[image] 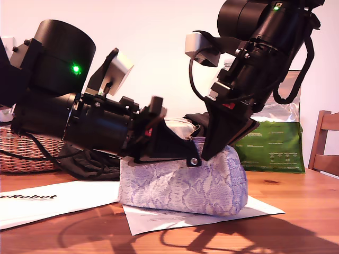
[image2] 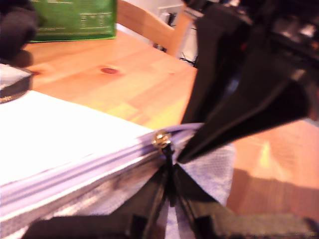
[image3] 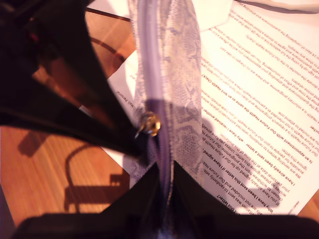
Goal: Open the zipper in the zip bag in front of you
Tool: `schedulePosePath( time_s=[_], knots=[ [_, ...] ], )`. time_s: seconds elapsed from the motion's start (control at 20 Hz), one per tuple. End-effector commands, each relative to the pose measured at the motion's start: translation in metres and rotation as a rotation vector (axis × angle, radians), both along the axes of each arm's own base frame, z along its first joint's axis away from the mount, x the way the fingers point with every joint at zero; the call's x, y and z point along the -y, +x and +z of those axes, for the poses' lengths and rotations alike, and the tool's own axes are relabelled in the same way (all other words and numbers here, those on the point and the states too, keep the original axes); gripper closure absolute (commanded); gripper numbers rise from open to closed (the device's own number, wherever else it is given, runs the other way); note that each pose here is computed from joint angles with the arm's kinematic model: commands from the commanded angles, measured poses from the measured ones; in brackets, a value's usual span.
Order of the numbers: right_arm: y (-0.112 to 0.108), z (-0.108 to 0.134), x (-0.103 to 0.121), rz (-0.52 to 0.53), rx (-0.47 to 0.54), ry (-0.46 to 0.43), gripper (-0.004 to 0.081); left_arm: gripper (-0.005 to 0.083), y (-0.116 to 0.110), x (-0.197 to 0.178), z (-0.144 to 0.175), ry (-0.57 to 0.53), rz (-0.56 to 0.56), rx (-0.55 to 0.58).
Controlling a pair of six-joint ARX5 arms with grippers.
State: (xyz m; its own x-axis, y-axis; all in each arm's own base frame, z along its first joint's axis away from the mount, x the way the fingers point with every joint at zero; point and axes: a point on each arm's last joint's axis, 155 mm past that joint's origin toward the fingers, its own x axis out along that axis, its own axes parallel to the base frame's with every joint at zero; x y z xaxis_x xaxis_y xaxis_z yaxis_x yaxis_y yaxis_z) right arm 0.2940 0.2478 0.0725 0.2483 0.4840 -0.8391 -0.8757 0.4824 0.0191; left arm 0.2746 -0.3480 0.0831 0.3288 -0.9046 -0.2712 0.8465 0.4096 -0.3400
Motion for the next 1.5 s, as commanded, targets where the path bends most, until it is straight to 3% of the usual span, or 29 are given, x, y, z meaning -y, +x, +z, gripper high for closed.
schedulePosePath(
  time_s=[0.0,0.6,1.45],
  knots=[
    [-0.001,-0.007,0.002,-0.005,-0.012,-0.011,0.0783,0.0797,-0.001,0.002,0.005,-0.019,-0.007,-0.036],
    [0.011,-0.011,0.018,-0.052,0.044,-0.096,0.0783,0.0797,0.013,-0.035,0.011,0.047,0.085,-0.124],
    [0.01,-0.016,0.029,-0.071,0.035,-0.146,0.0783,0.0797,0.055,-0.087,0.009,0.049,0.24,-0.147]
  ],
)
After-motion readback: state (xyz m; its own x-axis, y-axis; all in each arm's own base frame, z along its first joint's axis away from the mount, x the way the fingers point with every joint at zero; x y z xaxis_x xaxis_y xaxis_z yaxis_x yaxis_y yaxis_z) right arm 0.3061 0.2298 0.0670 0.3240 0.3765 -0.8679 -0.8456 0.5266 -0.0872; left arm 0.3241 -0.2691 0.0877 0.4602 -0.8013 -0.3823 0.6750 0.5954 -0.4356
